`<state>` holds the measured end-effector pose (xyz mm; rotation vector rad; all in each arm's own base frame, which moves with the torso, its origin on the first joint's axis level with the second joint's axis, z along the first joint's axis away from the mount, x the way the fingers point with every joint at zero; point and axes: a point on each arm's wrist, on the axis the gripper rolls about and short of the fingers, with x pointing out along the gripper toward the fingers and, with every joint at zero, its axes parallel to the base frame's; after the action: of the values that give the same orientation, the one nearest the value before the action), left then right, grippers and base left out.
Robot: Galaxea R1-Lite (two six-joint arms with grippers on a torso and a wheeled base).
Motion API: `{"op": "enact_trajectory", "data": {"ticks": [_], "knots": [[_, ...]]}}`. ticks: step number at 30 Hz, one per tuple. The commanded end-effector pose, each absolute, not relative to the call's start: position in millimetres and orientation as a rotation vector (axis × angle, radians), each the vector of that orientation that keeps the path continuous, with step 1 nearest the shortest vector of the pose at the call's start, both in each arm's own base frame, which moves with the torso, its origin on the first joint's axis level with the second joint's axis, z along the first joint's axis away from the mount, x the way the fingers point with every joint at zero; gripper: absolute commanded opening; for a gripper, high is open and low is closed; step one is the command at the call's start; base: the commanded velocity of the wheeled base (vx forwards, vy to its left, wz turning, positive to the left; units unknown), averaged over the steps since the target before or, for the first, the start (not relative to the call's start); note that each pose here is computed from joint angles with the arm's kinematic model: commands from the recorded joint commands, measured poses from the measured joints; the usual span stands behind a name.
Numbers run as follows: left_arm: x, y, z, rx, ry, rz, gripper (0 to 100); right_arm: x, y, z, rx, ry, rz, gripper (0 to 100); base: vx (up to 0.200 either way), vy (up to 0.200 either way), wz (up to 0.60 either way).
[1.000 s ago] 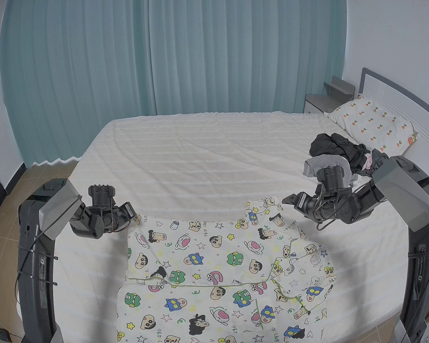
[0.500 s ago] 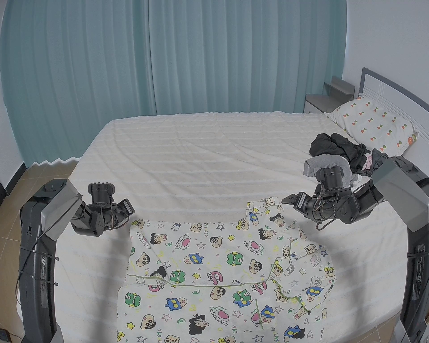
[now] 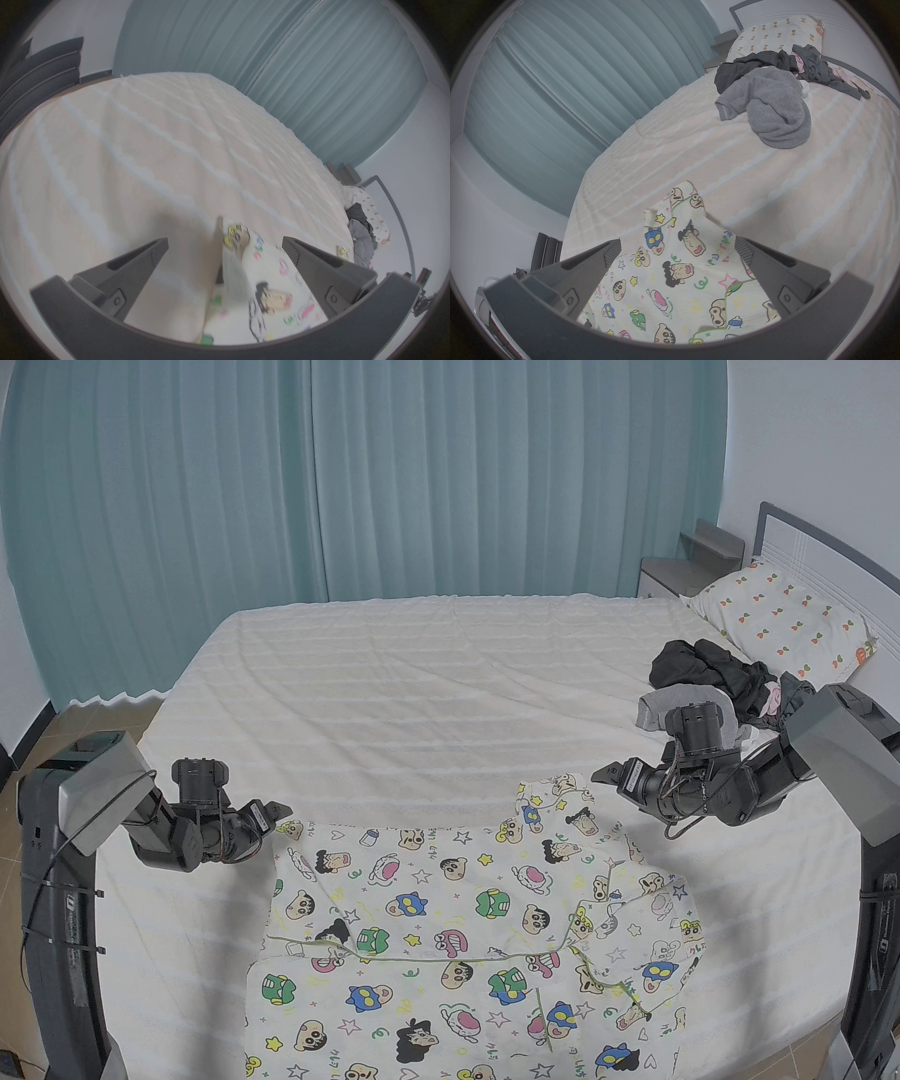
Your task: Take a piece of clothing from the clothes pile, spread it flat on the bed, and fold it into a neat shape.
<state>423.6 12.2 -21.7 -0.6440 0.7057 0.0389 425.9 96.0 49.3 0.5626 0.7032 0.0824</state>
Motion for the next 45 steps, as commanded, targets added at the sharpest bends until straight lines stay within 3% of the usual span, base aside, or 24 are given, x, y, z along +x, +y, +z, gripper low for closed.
{"op": "enact_trajectory", "data": {"ticks": [1,8,16,27,36,45], "knots": [[342,5,34,-0.712,0.731,-0.066,100,380,98,91,0.541,0.691,0.116,100,0.0,0.0,0.0],[262,2,38,-0.727,0.73,-0.087,100,284,76,82,0.432,0.819,0.163,100,-0.143,0.0,0.0],[230,-1,31,-0.804,0.77,-0.098,100,234,64,53,0.377,0.906,0.194,100,-0.2,0.0,0.0],[216,-6,18,-0.799,0.854,-0.098,100,205,64,35,0.332,0.989,0.215,100,-0.2,0.0,0.0],[211,-6,4,-0.725,0.914,-0.1,100,206,69,-5,0.23,1.116,0.219,100,0.0,0.0,0.0],[211,-6,0,-0.724,0.92,-0.099,100,205,86,-50,0.135,1.134,0.227,100,0.0,0.0,0.0]]}}
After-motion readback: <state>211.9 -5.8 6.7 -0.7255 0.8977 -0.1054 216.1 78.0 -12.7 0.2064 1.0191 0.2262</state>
